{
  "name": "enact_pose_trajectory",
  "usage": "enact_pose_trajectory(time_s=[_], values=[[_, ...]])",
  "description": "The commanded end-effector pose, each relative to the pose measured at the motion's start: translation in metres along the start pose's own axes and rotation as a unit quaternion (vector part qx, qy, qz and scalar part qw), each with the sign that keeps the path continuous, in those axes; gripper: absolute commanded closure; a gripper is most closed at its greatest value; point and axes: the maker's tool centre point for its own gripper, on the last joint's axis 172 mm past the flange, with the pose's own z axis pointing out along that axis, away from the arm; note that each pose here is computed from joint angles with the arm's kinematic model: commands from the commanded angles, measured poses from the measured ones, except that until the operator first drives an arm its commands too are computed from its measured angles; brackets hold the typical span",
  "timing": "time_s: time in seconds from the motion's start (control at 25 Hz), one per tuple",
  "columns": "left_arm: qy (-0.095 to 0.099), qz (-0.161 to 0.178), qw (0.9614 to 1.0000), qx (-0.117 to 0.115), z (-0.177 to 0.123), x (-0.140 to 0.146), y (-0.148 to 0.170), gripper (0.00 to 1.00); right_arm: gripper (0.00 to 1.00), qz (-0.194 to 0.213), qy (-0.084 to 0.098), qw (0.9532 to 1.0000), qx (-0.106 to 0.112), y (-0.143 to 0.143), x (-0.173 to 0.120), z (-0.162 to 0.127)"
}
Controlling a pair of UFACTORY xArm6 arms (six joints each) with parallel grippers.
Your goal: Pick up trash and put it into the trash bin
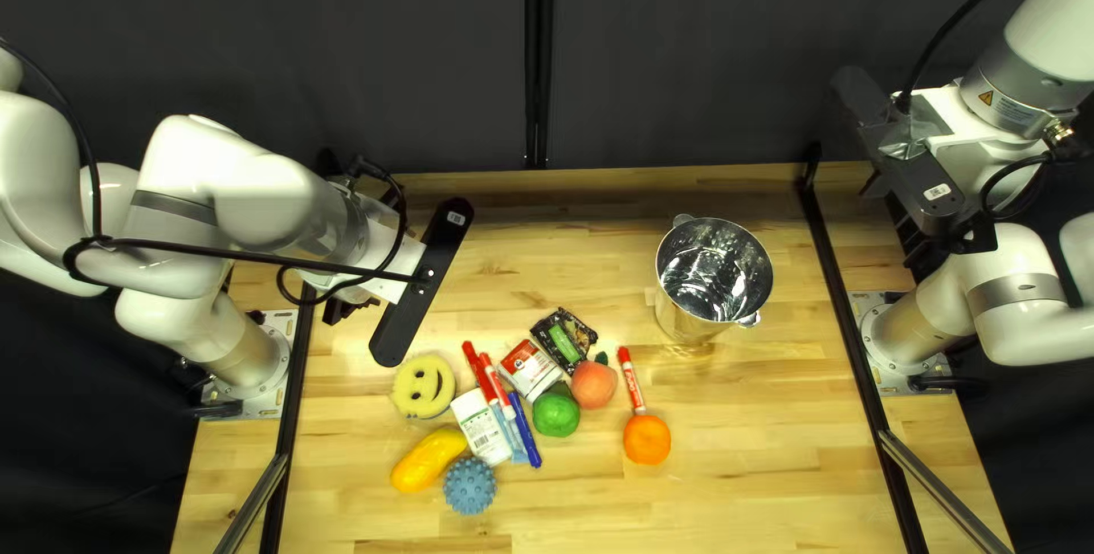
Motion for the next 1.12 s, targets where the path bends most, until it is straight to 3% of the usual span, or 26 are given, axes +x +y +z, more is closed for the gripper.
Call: enact_pose_trajectory(time_s=[0.04, 1.04, 1.12], values=[[0.0, 0.0, 1.0, 0.0, 0.0, 0.0, 0.0, 0.0, 0.0, 0.0, 0.0, 1.0, 0.0, 0.0, 0.0, 0.0], [0.001, -0.004, 1.0, -0.004, 0.0013, -0.0011, 0.0013, 0.0, 0.0, 0.0, 0.0, 1.0, 0.0, 0.0, 0.0, 0.0], [0.006, -0.008, 0.9999, -0.005, -0.0015, -0.0001, 0.0022, 0.0, 0.0, 0.004, -0.007, 0.9999, -0.008, 0.0013, 0.0025, 0.0052]])
